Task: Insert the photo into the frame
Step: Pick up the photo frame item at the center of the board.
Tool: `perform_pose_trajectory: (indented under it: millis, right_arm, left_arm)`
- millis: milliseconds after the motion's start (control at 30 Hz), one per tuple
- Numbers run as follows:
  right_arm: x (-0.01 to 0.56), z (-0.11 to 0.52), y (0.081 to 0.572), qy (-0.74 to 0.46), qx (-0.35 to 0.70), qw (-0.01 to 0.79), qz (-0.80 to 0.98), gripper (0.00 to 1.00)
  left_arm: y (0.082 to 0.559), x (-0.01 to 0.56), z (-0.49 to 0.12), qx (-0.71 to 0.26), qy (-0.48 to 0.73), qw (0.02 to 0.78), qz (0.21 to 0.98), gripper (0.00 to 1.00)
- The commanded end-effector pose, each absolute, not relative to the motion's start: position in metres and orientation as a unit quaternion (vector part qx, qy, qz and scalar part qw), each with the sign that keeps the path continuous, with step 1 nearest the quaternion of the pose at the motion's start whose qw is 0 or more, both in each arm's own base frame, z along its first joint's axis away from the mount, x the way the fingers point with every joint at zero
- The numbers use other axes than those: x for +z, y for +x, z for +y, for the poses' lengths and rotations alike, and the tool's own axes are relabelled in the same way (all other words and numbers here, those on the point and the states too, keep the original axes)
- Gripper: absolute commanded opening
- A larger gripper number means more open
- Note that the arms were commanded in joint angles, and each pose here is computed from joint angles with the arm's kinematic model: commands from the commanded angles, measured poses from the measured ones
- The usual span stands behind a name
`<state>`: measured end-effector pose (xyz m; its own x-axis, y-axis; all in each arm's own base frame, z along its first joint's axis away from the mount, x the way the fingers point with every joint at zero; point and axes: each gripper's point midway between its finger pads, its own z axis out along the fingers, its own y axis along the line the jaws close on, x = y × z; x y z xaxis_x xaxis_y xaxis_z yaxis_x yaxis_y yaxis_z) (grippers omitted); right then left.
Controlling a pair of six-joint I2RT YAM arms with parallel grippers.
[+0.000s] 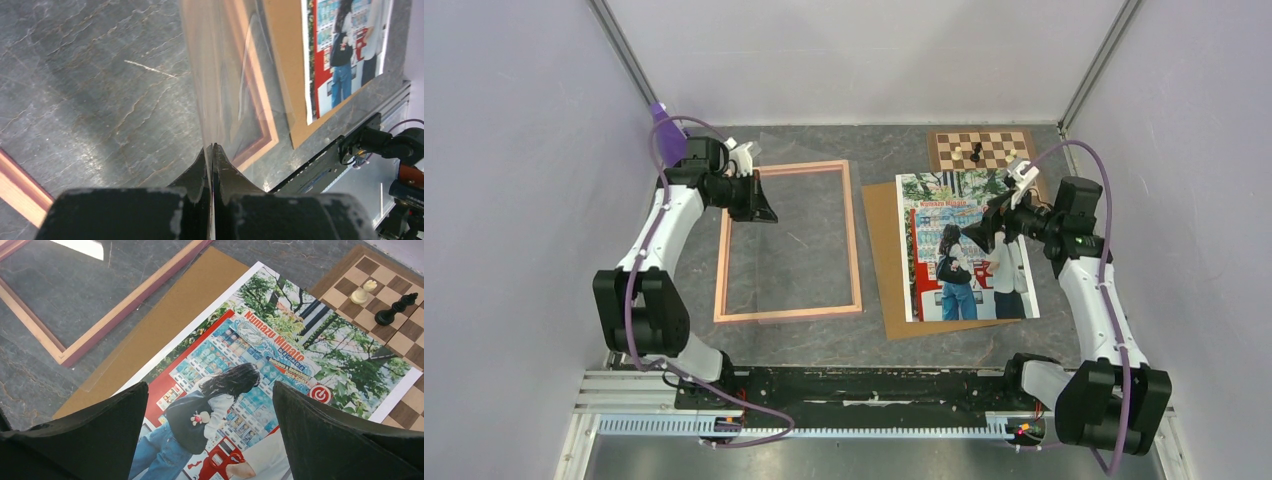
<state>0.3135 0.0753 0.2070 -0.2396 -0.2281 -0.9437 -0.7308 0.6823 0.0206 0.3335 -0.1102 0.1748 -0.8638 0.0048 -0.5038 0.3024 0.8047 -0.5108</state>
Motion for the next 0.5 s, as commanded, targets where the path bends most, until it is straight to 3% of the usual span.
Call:
perform_pose_trajectory:
  millis: [0,467]
  right_arm:
    - [0.203,0.076,0.319,-0.314,0.224,0.531,0.754,0.98]
    - [0.181,0.08,0.317,-0.315,0.223,0.51,0.769,0.98]
  left_arm:
    - [0.348,0.171,-0.094,-0.266,0.103,0.256,0.924,0.02]
    - [0.369,0.138,-0.053,-0.206,0.08,0.228,0.948,0.02]
